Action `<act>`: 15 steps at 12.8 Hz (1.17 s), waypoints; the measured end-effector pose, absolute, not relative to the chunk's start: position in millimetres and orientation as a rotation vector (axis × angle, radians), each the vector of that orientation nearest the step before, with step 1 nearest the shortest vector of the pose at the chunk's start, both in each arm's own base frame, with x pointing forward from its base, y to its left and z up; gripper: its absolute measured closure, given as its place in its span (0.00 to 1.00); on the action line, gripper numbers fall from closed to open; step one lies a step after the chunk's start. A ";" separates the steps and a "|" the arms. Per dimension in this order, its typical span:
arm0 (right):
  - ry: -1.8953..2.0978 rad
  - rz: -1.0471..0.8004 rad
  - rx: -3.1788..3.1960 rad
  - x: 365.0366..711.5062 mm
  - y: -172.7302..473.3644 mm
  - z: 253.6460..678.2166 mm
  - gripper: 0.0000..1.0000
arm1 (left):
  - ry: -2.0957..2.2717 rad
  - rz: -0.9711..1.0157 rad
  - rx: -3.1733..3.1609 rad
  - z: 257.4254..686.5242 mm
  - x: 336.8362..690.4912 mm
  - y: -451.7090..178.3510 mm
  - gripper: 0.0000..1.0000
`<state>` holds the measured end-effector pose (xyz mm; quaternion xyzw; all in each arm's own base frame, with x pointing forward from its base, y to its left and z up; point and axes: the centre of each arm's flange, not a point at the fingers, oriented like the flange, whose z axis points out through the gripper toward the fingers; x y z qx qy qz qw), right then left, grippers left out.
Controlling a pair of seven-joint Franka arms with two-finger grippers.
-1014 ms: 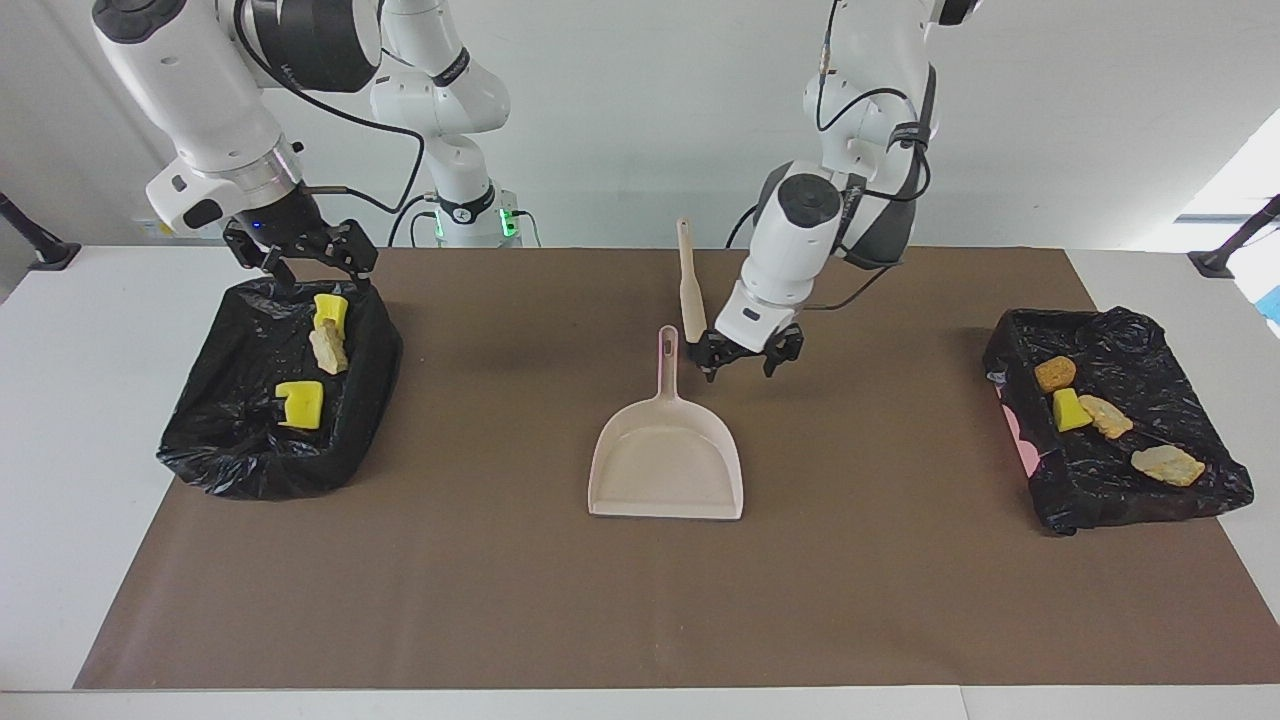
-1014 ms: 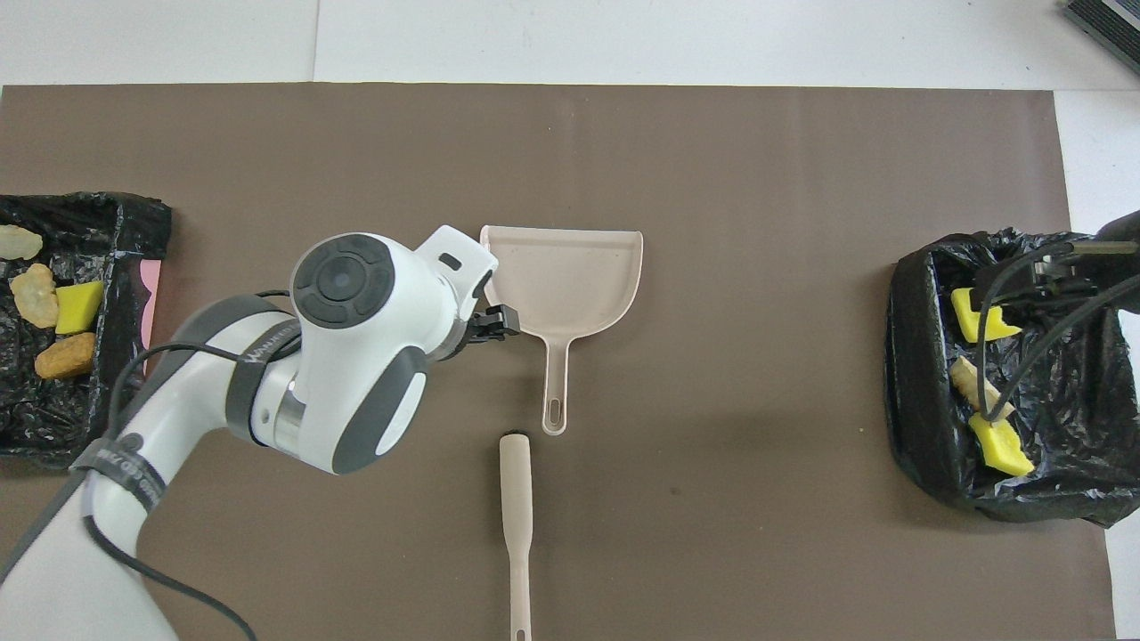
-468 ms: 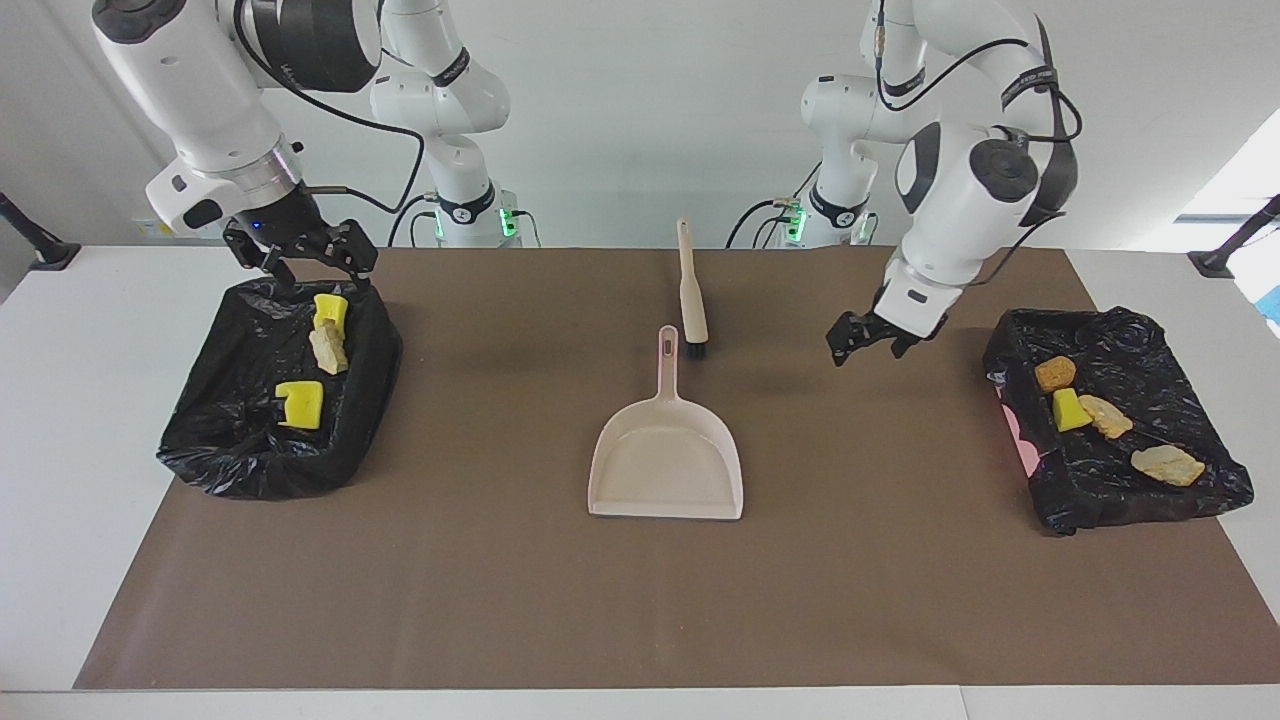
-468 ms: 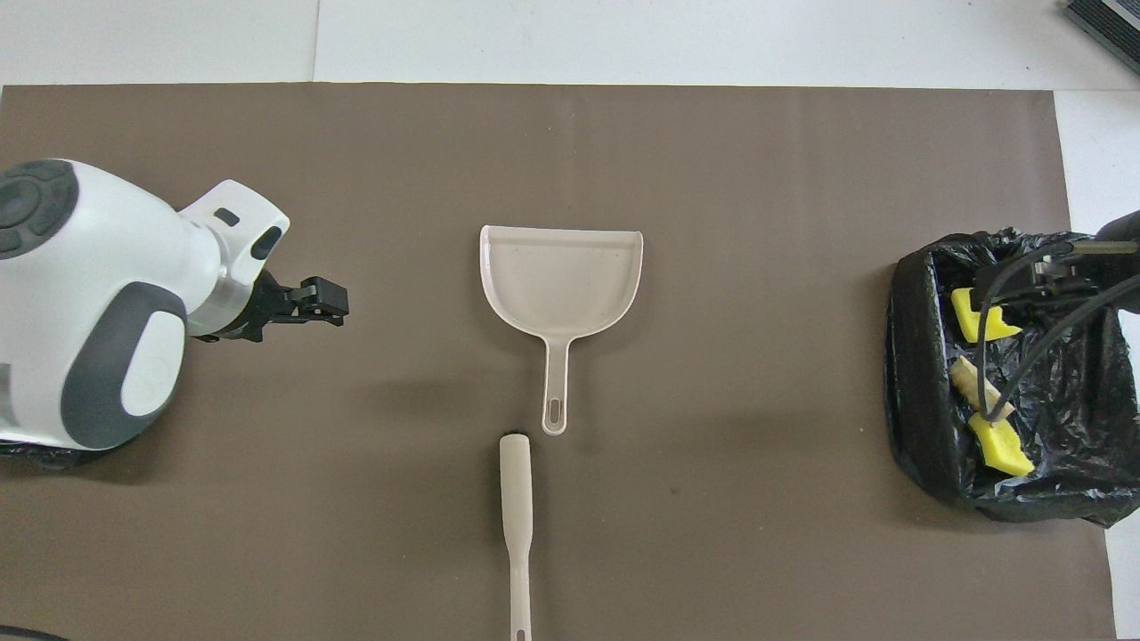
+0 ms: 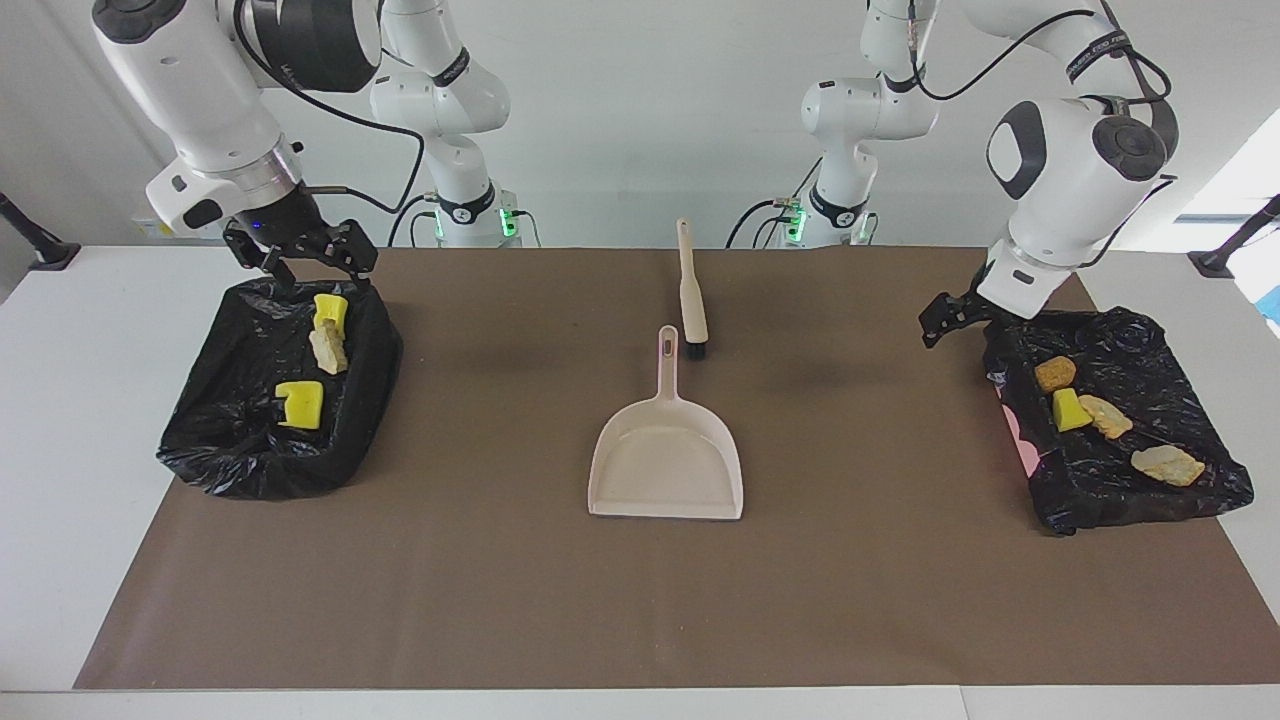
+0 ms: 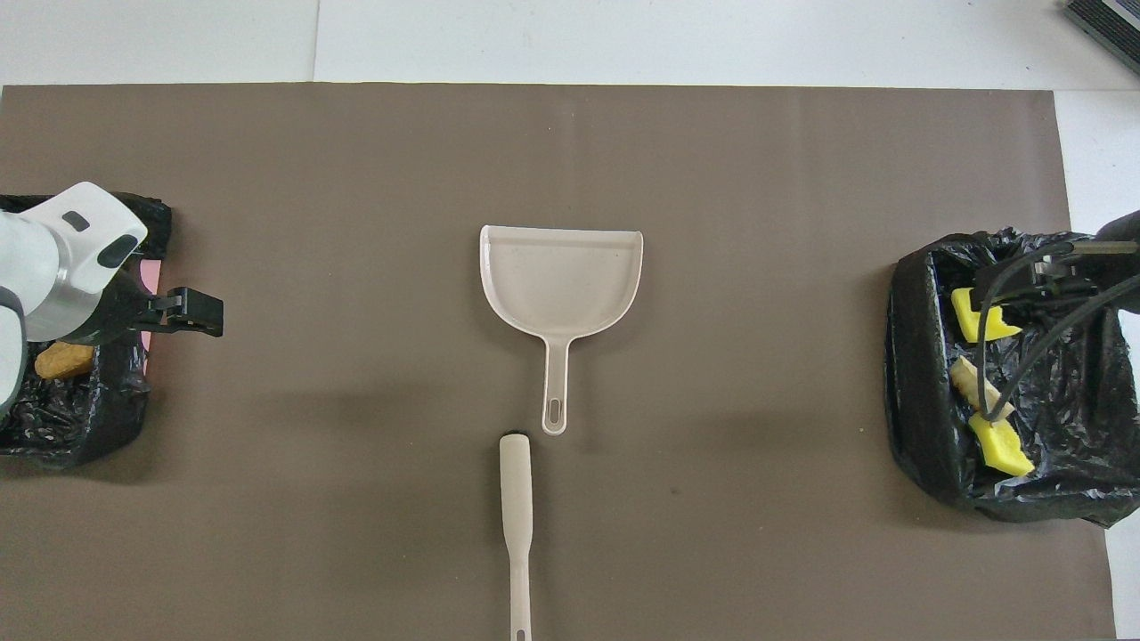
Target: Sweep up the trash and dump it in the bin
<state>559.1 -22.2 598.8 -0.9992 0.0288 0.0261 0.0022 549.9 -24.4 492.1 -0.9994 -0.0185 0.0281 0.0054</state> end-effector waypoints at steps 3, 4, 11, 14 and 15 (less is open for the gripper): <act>0.090 0.082 -3.135 559.1 -22.2 598.8 0.00 | -0.048 0.037 -3.099 515.2 553.5 -14.8 0.00; 0.090 0.082 -3.135 559.1 -22.2 598.8 0.00 | -0.038 0.027 -3.084 522.7 554.5 -11.4 0.00; 0.090 0.082 -3.135 559.1 -22.2 598.8 0.00 | -0.009 -0.054 -3.073 625.0 549.4 -7.7 0.00; 0.090 0.082 -3.135 559.1 -22.2 598.8 0.00 | -0.004 -0.019 -3.072 659.6 534.7 -11.6 0.00; 0.090 0.082 -3.135 559.1 -22.2 598.8 0.00 | -0.005 -0.014 -3.072 660.3 534.1 -11.6 0.00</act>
